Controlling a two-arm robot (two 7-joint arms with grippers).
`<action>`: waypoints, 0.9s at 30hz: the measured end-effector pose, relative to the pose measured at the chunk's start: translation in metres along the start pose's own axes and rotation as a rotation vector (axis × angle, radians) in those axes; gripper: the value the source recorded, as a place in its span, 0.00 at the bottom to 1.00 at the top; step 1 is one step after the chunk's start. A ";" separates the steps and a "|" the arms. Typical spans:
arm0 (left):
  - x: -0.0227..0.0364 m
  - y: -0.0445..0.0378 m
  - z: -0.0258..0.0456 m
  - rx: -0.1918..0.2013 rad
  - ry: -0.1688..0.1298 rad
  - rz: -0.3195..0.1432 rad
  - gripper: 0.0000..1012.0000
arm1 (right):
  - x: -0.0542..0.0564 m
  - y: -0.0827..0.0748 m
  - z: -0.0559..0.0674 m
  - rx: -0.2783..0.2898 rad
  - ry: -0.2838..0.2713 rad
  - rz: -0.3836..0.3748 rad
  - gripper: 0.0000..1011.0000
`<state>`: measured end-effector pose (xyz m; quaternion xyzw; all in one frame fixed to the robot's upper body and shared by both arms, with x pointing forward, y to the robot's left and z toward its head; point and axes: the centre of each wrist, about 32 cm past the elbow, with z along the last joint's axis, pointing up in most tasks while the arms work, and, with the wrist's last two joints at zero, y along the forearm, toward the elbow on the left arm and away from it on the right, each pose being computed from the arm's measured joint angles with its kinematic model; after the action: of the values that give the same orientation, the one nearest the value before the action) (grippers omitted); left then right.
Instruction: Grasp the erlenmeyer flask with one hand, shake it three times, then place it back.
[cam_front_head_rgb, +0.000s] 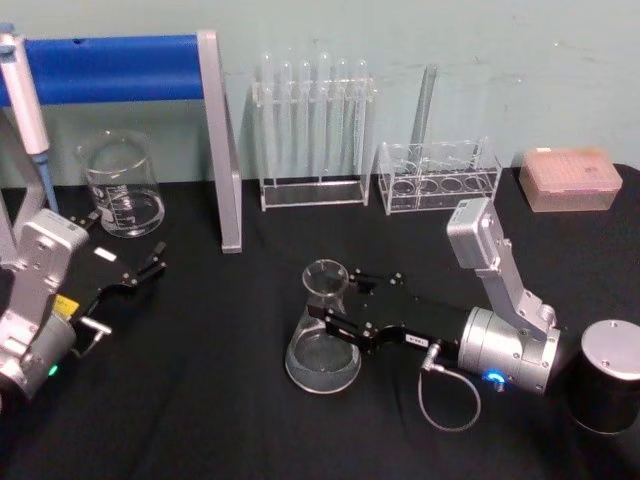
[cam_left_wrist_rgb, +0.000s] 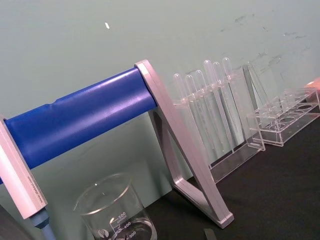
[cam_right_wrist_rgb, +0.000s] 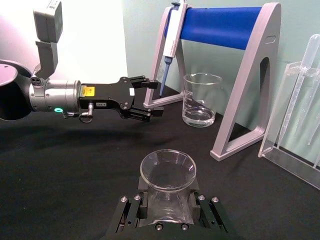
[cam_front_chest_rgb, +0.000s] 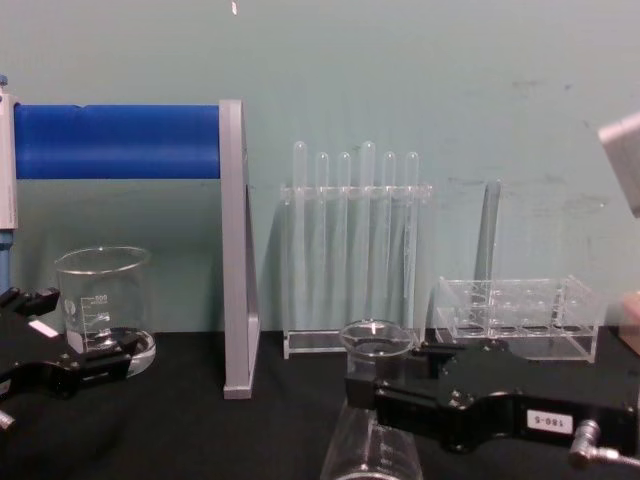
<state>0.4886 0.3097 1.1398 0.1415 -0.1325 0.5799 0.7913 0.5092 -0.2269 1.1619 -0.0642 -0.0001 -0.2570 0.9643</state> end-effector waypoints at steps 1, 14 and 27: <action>0.0000 0.0000 0.0000 0.000 0.000 0.000 0.99 | 0.000 -0.001 0.000 -0.001 0.000 -0.001 0.45; 0.0000 0.0000 0.0000 0.000 0.000 0.000 0.99 | -0.001 -0.001 0.000 -0.001 0.002 -0.002 0.45; 0.0000 0.0000 0.0000 0.000 0.000 0.000 0.99 | -0.001 -0.001 0.000 -0.001 0.002 -0.003 0.45</action>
<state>0.4886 0.3097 1.1398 0.1415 -0.1324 0.5799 0.7913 0.5080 -0.2277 1.1621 -0.0645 0.0007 -0.2584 0.9639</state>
